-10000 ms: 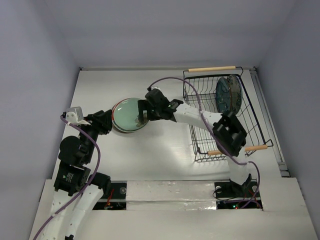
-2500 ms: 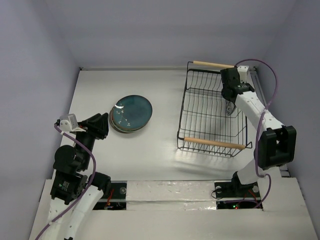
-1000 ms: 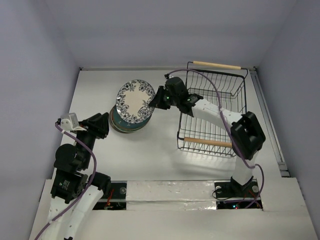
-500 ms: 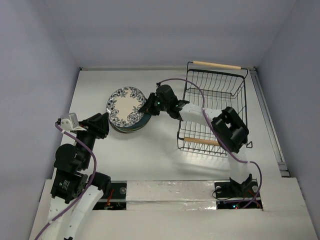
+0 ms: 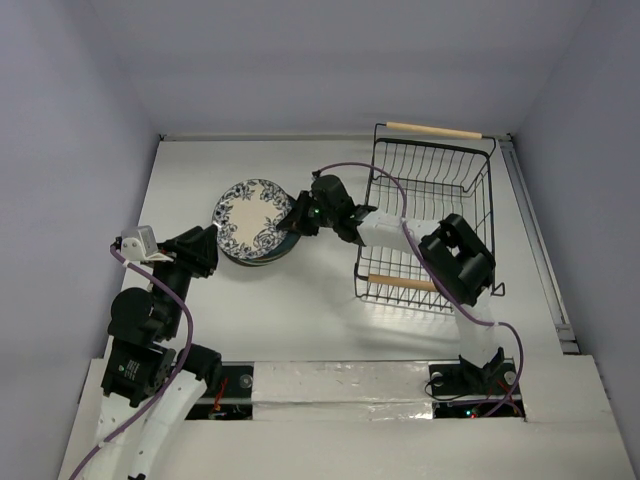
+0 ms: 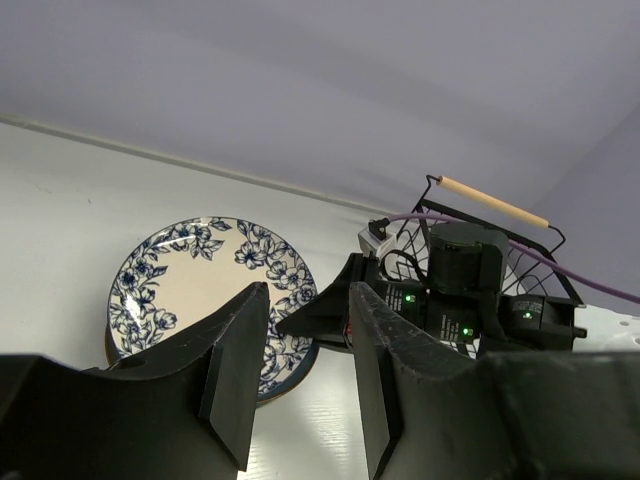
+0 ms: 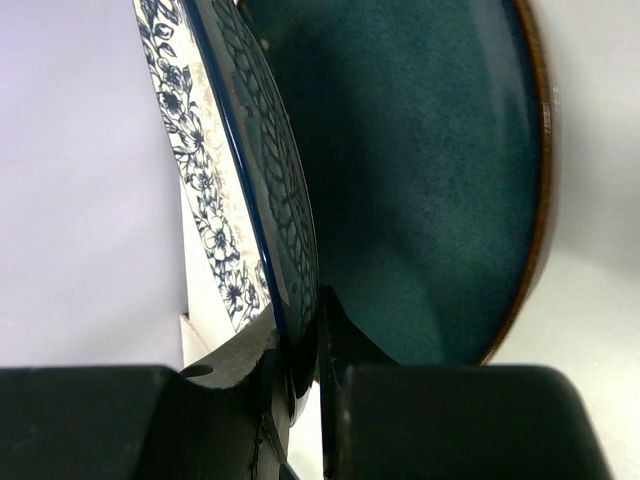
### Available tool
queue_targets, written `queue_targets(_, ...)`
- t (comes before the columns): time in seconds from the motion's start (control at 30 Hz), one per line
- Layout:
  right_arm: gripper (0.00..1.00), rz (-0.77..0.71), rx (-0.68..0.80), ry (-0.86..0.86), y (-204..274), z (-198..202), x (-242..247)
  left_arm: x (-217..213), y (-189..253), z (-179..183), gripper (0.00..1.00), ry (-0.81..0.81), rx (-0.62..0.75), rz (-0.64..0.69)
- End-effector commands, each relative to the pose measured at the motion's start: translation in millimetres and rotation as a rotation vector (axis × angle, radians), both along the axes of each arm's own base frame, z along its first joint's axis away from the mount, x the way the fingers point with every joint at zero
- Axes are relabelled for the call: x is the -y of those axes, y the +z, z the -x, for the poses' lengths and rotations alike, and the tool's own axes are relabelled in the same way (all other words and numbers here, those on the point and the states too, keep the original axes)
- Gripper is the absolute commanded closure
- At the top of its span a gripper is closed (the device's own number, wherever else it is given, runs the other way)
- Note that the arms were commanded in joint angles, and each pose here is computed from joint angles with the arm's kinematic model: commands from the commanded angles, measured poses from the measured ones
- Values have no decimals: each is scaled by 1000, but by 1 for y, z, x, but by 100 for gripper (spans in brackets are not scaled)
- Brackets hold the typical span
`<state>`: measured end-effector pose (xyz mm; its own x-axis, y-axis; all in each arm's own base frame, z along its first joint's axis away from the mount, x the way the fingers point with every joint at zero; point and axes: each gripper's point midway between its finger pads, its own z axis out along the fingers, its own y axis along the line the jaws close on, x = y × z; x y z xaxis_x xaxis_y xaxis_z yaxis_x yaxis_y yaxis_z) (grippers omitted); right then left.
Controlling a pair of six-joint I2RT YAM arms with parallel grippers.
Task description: Unload the plates from the dish rack
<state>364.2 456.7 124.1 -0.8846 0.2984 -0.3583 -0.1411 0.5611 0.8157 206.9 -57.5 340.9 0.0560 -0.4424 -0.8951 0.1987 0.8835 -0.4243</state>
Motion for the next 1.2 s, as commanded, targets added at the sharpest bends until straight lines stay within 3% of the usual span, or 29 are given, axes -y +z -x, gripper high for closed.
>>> queue_targets(0.0,98,-211,180,5,97,-4,-12,1,15,2,65,-6,45,14)
queue_targets(0.27,96,-168,156,-21,82,-7,-2,1,16,3,65,-7,49,17)
queue_targets(0.77,58,23,158,4,51,-5,12,1,17,3,65,-12,52,17)
queue_targets(0.9,35,125,157,12,37,-1,21,1,16,3,65,-10,51,17)
queue_targets(0.93,35,145,174,27,39,1,23,1,16,2,65,-10,48,16)
queue_targets(0.97,25,173,187,5,39,-3,28,1,16,3,65,-10,49,16)
queue_targets(1.0,8,226,200,2,36,-1,33,1,16,3,65,-10,49,16)
queue_targets(1.03,1,248,210,-7,40,-2,37,1,16,2,65,-9,49,18)
queue_targets(1.17,0,366,252,-21,42,5,52,0,15,2,65,-5,44,17)
